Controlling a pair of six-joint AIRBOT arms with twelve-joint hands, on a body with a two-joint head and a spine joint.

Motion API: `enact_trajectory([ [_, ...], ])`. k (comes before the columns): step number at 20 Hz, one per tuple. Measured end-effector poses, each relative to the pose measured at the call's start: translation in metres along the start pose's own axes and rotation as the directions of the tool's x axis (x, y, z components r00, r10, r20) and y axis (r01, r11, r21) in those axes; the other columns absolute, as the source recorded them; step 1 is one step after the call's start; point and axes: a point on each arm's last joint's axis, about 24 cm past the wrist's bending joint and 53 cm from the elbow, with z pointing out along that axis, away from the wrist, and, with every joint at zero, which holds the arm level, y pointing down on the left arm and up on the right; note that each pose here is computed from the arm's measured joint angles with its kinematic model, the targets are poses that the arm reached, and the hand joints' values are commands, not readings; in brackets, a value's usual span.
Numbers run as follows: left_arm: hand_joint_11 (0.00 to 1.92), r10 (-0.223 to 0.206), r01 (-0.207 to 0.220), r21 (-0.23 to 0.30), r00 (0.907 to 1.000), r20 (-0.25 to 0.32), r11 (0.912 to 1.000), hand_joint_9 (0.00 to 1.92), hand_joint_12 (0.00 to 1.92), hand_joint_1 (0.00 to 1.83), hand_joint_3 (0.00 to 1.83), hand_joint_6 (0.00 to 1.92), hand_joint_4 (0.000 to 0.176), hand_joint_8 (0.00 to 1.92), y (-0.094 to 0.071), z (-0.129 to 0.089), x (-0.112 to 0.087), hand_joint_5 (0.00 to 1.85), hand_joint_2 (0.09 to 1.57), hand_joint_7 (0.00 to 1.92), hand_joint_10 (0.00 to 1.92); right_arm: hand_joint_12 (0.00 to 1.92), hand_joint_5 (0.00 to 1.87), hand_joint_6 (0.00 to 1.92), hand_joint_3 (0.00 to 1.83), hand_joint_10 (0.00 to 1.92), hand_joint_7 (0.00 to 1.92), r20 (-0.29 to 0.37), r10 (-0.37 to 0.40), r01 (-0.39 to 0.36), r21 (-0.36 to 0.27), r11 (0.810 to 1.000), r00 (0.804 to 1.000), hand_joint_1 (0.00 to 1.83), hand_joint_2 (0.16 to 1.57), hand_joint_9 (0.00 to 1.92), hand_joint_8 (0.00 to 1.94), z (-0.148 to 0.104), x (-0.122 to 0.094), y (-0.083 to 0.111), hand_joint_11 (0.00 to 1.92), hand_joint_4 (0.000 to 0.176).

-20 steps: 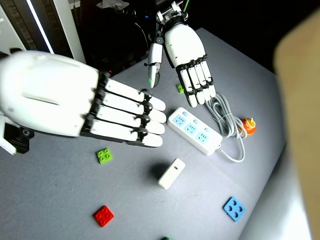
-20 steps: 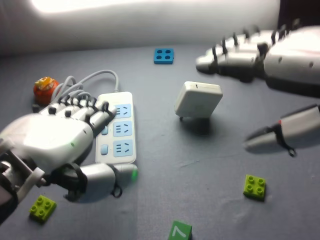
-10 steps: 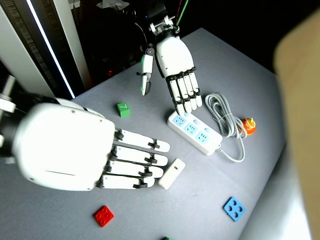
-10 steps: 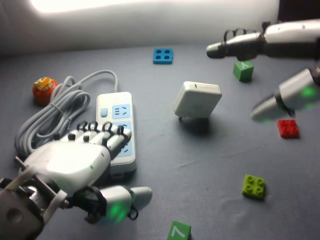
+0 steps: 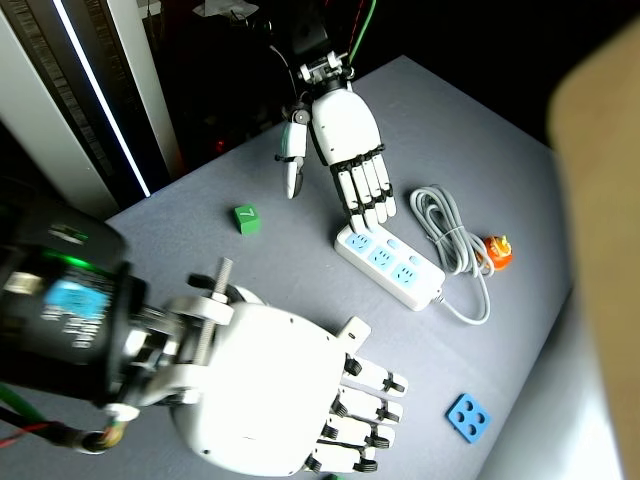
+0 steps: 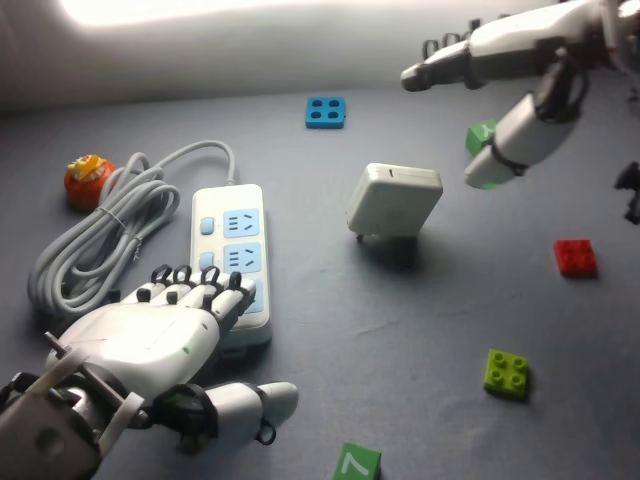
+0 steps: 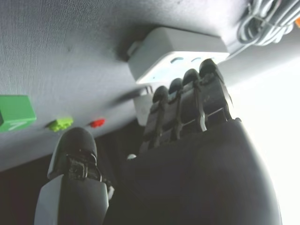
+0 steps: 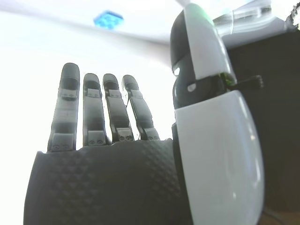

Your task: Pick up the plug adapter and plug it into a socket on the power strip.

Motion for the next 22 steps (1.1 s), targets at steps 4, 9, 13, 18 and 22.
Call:
enact_trajectory([
  [4, 0.02, -0.004, 0.004, -0.002, 1.0, -0.007, 1.0, 0.01, 0.02, 0.12, 0.0, 0.01, 0.0, 0.01, 0.001, 0.006, 0.005, 0.06, 1.23, 0.02, 0.0, 0.4, 0.12, 0.01, 0.01, 0.01, 0.04, -0.024, 0.019, -0.018, 0.041, 0.999, 1.0, 1.11, 1.05, 0.03, 0.01, 0.018, 0.014, 0.0, 0.0, 0.0],
  [9, 0.0, 0.001, -0.001, 0.0, 1.0, -0.009, 1.0, 0.0, 0.0, 0.12, 0.0, 0.0, 0.0, 0.0, 0.001, 0.008, 0.008, 0.04, 1.24, 0.0, 0.0, 0.32, 0.09, 0.0, 0.0, 0.0, 0.01, -0.02, 0.058, -0.057, 0.035, 0.998, 0.998, 1.1, 1.08, 0.01, 0.0, 0.032, 0.017, 0.004, 0.0, 0.0],
  [13, 0.03, -0.004, 0.004, 0.001, 1.0, -0.007, 1.0, 0.02, 0.02, 0.13, 0.0, 0.01, 0.0, 0.01, 0.001, 0.01, 0.009, 0.07, 1.24, 0.04, 0.01, 0.45, 0.17, 0.0, 0.0, 0.0, 0.07, -0.06, 0.068, -0.064, 0.065, 0.996, 0.996, 1.13, 1.05, 0.05, 0.0, 0.047, 0.04, -0.006, 0.0, 0.0],
  [18, 0.01, -0.022, 0.022, 0.001, 0.9997, -0.006, 0.9998, 0.0, 0.02, 0.04, 0.0, 0.01, 0.0, 0.0, 0.001, 0.011, 0.01, 0.05, 1.24, 0.02, 0.0, 0.48, 0.19, 0.01, 0.0, 0.01, 0.09, -0.076, 0.072, -0.067, 0.067, 0.995, 0.994, 1.09, 1.05, 0.06, 0.01, 0.057, 0.053, -0.009, 0.0, 0.0],
  [22, 0.0, -0.029, 0.029, -0.006, 0.9995, -0.009, 0.9995, 0.0, 0.0, 0.02, 0.0, 0.01, 0.0, 0.0, 0.003, 0.011, 0.011, 0.03, 1.25, 0.02, 0.0, 0.57, 0.21, 0.01, 0.0, 0.01, 0.12, -0.064, 0.083, -0.08, 0.048, 0.996, 0.995, 1.08, 1.06, 0.09, 0.01, 0.061, 0.049, -0.004, 0.0, 0.0],
])
